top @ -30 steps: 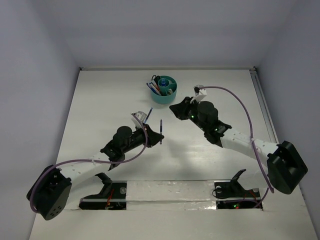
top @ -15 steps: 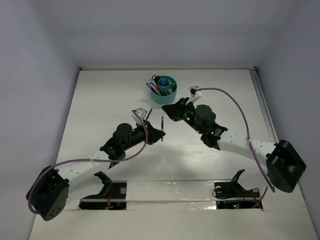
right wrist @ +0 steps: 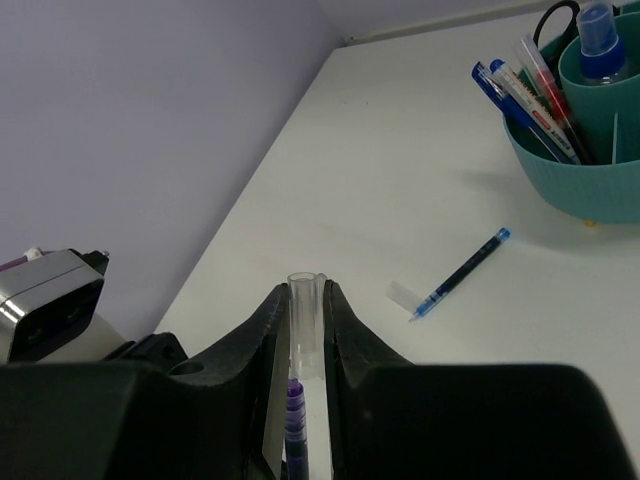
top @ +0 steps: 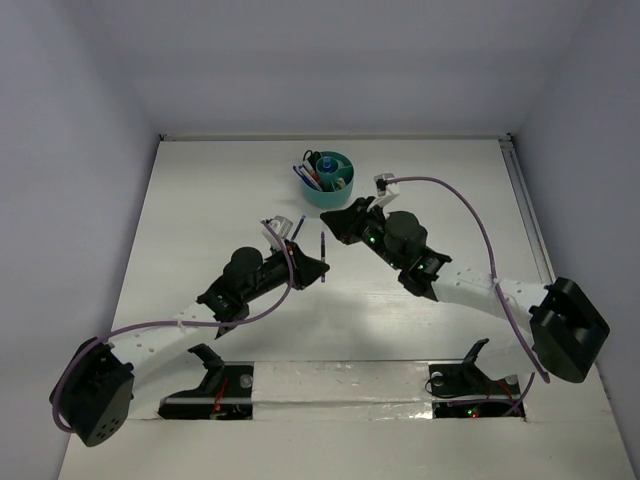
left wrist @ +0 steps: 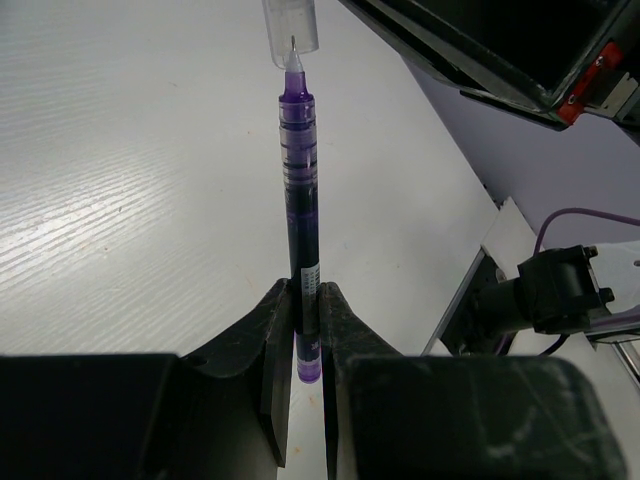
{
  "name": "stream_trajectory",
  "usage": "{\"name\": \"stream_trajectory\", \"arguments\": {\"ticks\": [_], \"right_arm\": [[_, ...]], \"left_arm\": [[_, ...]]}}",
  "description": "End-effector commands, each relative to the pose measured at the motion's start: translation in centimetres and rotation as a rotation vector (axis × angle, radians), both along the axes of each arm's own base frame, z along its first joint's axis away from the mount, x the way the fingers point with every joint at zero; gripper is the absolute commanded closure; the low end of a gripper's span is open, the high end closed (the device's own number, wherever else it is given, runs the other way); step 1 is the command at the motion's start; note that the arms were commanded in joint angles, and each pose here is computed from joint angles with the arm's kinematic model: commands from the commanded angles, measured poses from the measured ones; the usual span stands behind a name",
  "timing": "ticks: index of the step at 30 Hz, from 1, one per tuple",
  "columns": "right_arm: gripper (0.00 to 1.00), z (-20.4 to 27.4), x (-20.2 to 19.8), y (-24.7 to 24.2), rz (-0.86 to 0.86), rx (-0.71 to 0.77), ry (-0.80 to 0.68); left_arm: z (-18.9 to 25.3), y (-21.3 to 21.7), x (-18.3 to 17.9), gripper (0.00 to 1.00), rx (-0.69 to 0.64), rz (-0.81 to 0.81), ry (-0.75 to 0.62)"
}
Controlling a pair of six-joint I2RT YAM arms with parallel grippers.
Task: Sort the stationery into containers
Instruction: Close the pen cap on the pen.
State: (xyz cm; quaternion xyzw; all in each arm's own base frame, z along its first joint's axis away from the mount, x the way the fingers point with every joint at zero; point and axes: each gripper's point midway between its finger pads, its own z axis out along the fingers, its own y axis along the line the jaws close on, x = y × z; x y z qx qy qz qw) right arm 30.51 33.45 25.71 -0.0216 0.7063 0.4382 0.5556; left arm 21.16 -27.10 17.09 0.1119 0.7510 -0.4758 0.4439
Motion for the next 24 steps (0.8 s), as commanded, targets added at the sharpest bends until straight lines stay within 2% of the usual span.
{"name": "stream_trajectory", "arguments": {"ticks": [1,24], "right_arm": [[1.0,3.7,0.3,0.8,-0.008,0.064,-0.083],[1.0,4.5,0.6,0.3,-0.039,0.079,-0.105]], "left_arm": [[2.9,-0.4,0.2,1.0,-0.05,-0.009,-0.076],[2.5,-0.3,0.0,1.0,-0.051,-0.01,-0.07]]}}
